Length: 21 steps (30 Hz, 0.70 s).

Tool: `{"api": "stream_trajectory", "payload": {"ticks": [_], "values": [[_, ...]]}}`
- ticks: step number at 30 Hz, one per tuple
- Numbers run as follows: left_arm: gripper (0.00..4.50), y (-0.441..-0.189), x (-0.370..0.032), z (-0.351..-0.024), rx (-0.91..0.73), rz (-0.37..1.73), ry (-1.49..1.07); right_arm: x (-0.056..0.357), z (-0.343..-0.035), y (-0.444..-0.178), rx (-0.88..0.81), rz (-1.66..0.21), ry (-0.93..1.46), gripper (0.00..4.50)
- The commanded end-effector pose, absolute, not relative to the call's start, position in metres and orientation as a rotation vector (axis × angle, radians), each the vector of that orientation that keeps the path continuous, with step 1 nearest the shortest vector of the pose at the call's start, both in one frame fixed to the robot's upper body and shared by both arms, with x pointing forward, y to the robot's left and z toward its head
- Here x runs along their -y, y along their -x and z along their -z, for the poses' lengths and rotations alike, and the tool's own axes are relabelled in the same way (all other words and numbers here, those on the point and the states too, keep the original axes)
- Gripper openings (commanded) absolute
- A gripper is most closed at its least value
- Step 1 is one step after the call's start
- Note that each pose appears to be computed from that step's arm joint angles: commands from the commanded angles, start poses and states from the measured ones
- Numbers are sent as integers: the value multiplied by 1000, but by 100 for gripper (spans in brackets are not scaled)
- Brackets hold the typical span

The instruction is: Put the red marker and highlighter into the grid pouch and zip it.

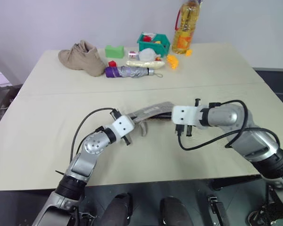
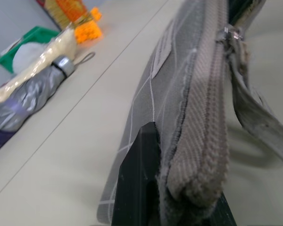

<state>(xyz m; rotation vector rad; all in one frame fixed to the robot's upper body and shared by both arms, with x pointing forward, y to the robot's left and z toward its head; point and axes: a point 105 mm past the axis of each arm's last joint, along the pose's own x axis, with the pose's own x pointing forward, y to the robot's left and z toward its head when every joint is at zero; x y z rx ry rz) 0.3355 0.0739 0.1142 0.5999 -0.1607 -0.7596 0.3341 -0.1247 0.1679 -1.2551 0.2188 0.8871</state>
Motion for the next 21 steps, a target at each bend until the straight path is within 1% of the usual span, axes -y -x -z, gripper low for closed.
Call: {"api": "stream_trajectory", "payload": {"ticks": [1, 5, 7, 8, 10, 13, 16, 18, 21], "values": [[0, -330, -66, -131, 235, 781, -606, 114, -178, -336, -155, -885, 1312, 34], [0, -329, -66, -131, 232, 784, -600, 109, -180, -336, -137, -905, 1312, 34], [0, -329, -67, -131, 226, 782, -590, 107, -181, -335, -128, -912, 1310, 140], [0, -330, -67, -130, 220, 780, -584, 107, -183, -335, -120, -908, 1308, 180], [0, -331, -70, -131, 208, 769, -565, 108, -190, -335, -96, -895, 1289, 275], [0, -336, -74, -134, 197, 744, -523, 109, -207, -332, -46, -894, 1193, 275], [0, -344, -77, -139, 170, 714, -444, 113, -234, -326, 16, -905, 994, 275], [0, -347, -77, -143, 158, 706, -393, 115, -245, -322, 33, -916, 886, 275], [0, -356, -73, -158, 142, 684, -257, 119, -256, -303, 37, -1001, 623, 275]]}}
